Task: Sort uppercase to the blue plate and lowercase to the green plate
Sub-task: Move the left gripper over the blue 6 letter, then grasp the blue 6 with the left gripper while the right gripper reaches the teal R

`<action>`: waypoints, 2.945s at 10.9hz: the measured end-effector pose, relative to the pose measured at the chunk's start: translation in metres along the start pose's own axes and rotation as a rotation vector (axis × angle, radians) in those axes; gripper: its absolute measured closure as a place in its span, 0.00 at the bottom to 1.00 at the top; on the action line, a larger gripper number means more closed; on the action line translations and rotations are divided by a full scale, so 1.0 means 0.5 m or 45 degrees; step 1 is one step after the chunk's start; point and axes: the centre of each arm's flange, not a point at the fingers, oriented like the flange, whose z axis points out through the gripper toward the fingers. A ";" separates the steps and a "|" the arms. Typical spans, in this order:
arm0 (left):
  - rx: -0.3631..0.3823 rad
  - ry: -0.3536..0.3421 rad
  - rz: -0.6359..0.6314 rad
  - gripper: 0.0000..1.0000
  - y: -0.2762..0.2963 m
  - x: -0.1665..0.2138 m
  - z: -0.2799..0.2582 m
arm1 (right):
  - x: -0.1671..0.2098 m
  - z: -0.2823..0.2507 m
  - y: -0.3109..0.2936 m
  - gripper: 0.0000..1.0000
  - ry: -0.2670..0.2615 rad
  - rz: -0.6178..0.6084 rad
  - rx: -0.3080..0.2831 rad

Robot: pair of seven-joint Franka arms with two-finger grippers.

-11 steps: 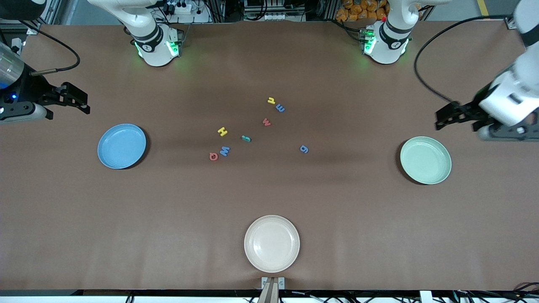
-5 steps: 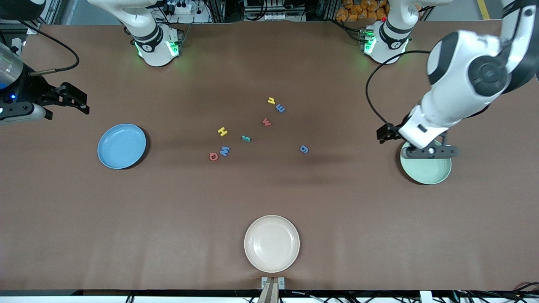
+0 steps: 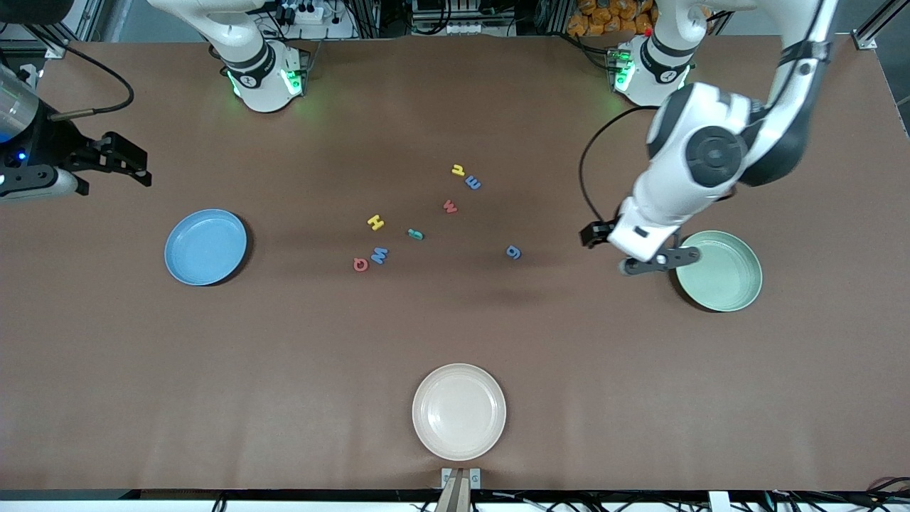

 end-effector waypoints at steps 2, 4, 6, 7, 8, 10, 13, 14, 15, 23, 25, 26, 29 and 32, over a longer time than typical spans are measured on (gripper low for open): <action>-0.048 0.053 -0.076 0.00 0.029 -0.020 0.079 | -0.005 -0.006 -0.056 0.00 -0.020 0.037 -0.004; -0.054 0.044 -0.133 0.00 0.041 -0.030 0.149 | -0.010 -0.008 -0.131 0.00 -0.030 0.082 -0.011; -0.078 0.049 -0.186 0.02 0.085 -0.051 0.211 | -0.016 -0.006 -0.191 0.00 -0.031 0.120 -0.016; -0.082 0.042 -0.209 0.03 0.110 -0.067 0.247 | -0.019 -0.005 -0.222 0.00 -0.026 0.149 -0.013; -0.076 0.027 -0.232 0.05 0.133 -0.085 0.284 | -0.021 -0.003 -0.255 0.00 -0.018 0.179 -0.011; -0.068 0.004 -0.301 0.13 0.170 -0.104 0.330 | -0.027 0.013 -0.321 0.00 -0.028 0.239 -0.017; -0.069 -0.007 -0.388 0.16 0.203 -0.103 0.355 | -0.020 0.078 -0.417 0.00 -0.036 0.317 -0.023; -0.064 -0.014 -0.399 0.17 0.212 -0.109 0.367 | -0.013 0.117 -0.443 0.00 -0.030 0.339 -0.020; -0.057 -0.020 -0.414 0.18 0.215 -0.111 0.378 | -0.008 0.156 -0.463 0.00 -0.022 0.362 -0.016; -0.027 -0.035 -0.584 0.26 0.208 -0.111 0.409 | 0.000 0.464 -0.619 0.00 0.104 0.481 0.089; -0.017 -0.042 -0.633 0.30 0.207 -0.113 0.420 | 0.010 0.526 -0.637 0.00 0.103 0.488 0.098; -0.014 -0.044 -0.654 0.31 0.208 -0.115 0.424 | 0.015 0.560 -0.650 0.00 0.109 0.501 0.108; -0.010 -0.046 -0.706 0.34 0.211 -0.118 0.428 | 0.005 0.677 -0.717 0.00 0.120 0.527 0.138; -0.012 -0.049 -0.758 0.38 0.218 -0.111 0.437 | -0.006 0.752 -0.736 0.00 0.114 0.505 0.124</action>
